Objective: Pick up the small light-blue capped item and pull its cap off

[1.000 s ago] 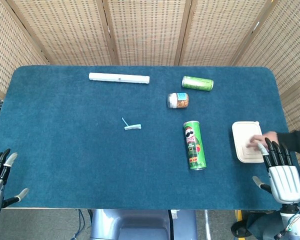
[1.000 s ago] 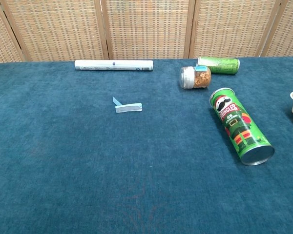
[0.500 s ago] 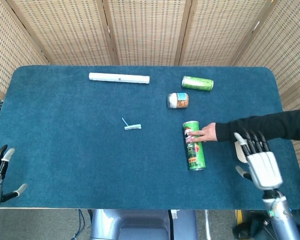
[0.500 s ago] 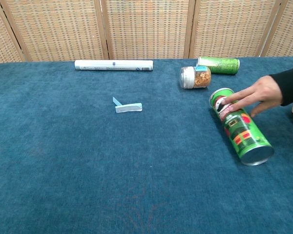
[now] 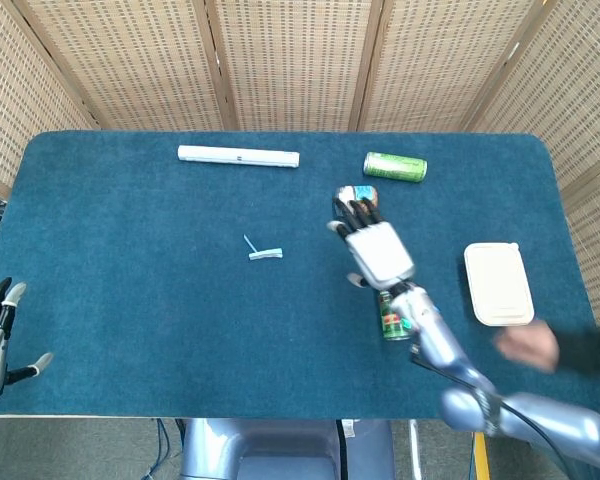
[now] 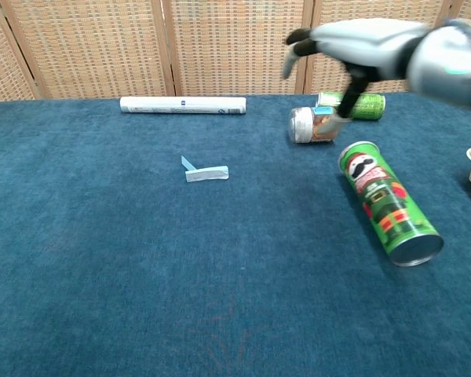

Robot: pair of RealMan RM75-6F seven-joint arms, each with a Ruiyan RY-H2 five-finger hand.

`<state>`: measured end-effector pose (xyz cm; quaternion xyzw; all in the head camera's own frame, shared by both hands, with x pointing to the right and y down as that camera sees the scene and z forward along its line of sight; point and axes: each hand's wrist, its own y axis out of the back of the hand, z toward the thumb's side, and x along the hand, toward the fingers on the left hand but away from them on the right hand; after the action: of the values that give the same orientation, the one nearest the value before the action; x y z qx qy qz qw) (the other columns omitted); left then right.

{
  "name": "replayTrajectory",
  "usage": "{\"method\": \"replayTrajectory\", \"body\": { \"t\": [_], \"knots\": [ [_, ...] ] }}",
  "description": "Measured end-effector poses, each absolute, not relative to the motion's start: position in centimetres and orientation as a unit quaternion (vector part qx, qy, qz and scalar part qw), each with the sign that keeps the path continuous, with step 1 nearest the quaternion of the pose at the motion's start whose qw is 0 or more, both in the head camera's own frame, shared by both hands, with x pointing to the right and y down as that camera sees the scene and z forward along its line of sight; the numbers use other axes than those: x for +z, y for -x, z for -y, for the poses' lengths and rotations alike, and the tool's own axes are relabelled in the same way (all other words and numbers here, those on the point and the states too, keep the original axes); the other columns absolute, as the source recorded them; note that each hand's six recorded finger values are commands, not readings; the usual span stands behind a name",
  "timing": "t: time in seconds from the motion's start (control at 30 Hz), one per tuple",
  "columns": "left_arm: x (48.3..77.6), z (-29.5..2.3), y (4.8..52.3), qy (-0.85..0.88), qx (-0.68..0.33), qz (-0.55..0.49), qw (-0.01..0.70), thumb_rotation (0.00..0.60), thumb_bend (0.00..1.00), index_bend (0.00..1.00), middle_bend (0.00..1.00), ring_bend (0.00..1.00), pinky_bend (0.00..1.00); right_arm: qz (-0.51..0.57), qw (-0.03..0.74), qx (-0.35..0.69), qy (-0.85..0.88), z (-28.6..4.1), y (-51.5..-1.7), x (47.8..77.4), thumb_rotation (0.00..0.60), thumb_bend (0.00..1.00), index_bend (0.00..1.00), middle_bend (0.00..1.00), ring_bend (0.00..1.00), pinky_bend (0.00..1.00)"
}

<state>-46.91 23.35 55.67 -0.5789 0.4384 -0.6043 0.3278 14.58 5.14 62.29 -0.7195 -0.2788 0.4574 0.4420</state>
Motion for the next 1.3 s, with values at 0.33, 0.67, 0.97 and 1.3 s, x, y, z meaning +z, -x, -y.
{"method": "replayTrajectory", "body": {
  "t": [0.33, 0.67, 0.97, 1.3],
  "knots": [
    [56.7, -22.2, 48.2, 0.561, -0.627, -0.445, 0.307, 0.6, 0.01, 0.0, 0.0, 0.0, 0.0, 0.253, 0.418, 0.489, 0.723, -2.7, -8.0, 69.7, 0.6, 0.08, 0.43, 0.0, 0.0, 0.0],
    [57.6, -21.8, 49.3, 0.552, -0.644, -0.445, 0.288, 0.6, 0.01, 0.0, 0.0, 0.0, 0.0, 0.223, 0.404, 0.506, 0.729, -3.6, -3.2, 74.9, 0.6, 0.21, 0.45, 0.0, 0.0, 0.0],
    [57.8, -21.6, 49.8, 0.55, -0.647, -0.447, 0.281, 0.6, 0.01, 0.0, 0.0, 0.0, 0.0, 0.219, 0.394, 0.513, 0.731, -3.7, -0.8, 76.3, 0.6, 0.36, 0.45, 0.0, 0.0, 0.0],
    [57.7, -21.5, 50.1, 0.549, -0.648, -0.45, 0.276, 0.6, 0.01, 0.0, 0.0, 0.0, 0.0, 0.212, 0.392, 0.521, 0.728, -3.7, -0.1, 76.9, 0.6, 0.4, 0.45, 0.0, 0.0, 0.0]
  ]
}}
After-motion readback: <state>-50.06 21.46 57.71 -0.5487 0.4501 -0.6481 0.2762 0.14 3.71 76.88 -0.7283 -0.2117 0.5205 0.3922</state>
